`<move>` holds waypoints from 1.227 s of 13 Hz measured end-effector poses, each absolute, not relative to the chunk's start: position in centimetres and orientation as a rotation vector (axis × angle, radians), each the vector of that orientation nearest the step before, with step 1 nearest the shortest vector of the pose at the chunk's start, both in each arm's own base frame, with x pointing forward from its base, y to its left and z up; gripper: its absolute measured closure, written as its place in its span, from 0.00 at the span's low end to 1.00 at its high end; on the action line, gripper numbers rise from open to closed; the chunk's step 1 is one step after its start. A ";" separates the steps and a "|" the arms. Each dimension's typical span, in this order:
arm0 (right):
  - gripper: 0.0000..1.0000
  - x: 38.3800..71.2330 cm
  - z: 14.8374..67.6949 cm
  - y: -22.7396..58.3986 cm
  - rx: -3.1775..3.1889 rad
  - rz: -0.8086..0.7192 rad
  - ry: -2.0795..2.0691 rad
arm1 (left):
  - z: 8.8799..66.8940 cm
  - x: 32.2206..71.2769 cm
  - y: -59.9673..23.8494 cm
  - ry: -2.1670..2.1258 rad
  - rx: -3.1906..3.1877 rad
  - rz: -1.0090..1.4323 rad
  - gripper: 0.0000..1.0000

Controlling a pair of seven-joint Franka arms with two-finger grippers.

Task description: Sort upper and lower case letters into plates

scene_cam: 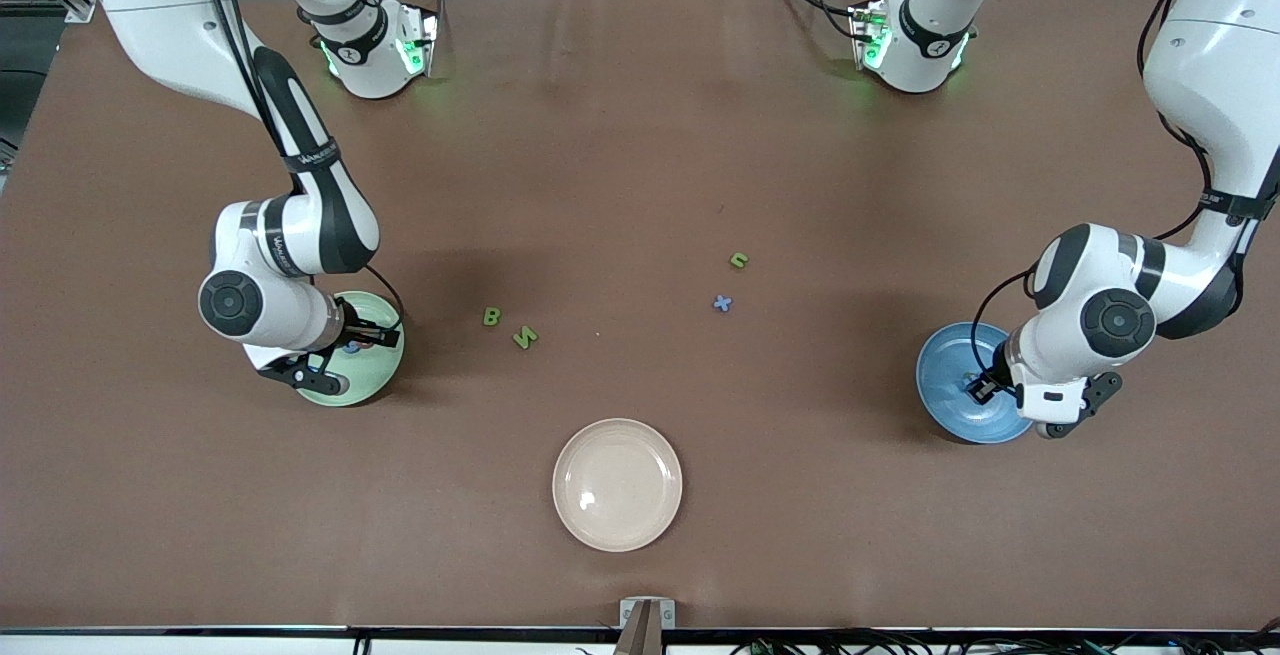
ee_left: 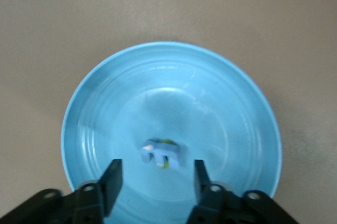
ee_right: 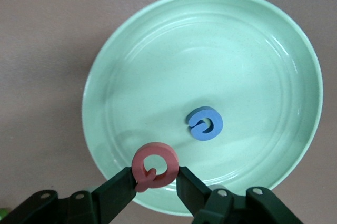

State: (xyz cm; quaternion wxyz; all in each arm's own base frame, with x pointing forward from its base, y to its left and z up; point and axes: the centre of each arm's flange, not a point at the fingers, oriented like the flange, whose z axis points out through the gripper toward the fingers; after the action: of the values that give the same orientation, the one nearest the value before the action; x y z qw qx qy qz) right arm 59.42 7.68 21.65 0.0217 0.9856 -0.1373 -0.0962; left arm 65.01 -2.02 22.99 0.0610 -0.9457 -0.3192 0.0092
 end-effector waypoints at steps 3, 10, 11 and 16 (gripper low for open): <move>0.52 59.2 21.2 6.6 3.049 -0.312 -0.449 | 24.7 64.3 -7.0 -0.977 -2.868 0.068 0.00; 0.00 60.5 23.9 11.8 3.064 -0.303 -0.484 | 26.7 58.3 -25.2 -1.076 -2.892 0.090 0.04; 0.00 60.2 24.1 15.0 3.067 -0.265 -0.499 | 26.0 56.6 -27.9 -1.109 -2.889 0.092 0.04; 0.00 56.4 17.7 24.3 3.070 -0.126 -0.559 | 22.1 49.4 -33.4 -1.330 -2.841 0.131 0.09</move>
State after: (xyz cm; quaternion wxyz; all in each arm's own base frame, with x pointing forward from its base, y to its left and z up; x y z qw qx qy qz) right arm 56.38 24.26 17.72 0.0092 0.9830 -0.1789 -0.0405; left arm 49.44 -33.35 22.13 0.0008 -0.9049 -0.4235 0.0418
